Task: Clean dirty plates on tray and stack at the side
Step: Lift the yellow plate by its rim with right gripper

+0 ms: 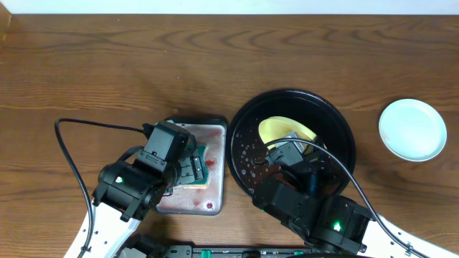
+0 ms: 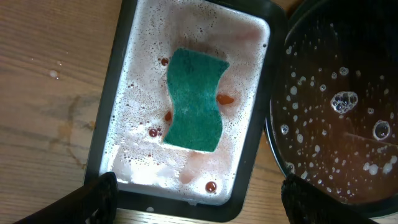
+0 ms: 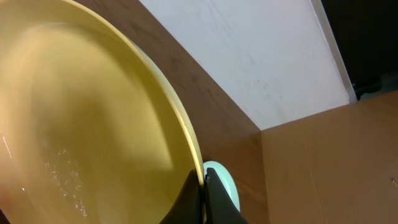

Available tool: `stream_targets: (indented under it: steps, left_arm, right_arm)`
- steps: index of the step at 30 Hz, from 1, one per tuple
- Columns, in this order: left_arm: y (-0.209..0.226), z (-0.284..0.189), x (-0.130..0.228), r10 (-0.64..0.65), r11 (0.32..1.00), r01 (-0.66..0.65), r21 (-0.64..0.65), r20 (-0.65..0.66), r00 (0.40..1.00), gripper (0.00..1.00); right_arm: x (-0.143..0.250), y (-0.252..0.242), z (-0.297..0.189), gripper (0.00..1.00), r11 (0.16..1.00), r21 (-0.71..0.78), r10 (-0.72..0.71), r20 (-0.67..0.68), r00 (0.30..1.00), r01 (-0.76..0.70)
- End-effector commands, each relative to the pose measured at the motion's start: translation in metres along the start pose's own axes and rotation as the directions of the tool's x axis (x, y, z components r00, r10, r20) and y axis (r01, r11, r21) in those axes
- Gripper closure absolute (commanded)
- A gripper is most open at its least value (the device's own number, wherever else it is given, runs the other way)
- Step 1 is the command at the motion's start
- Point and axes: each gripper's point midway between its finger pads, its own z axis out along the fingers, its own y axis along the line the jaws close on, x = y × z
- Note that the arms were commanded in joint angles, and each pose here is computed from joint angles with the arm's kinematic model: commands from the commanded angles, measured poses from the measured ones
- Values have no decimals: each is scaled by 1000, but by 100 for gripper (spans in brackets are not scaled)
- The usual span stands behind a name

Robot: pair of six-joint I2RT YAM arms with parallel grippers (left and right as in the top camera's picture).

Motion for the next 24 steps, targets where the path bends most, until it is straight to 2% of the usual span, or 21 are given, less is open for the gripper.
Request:
stream_targets:
  steps: [1, 24]
  left_arm:
    - [0, -1, -1, -1, 1000, 1, -1, 0, 1000, 16]
    - [0, -1, -1, -1, 1000, 1, -1, 0, 1000, 16]
  right_arm:
    - [-4, -5, -3, 99, 999, 34, -4, 20, 1000, 3]
    - [-4, -6, -3, 99, 999, 35, 2, 22, 1000, -2]
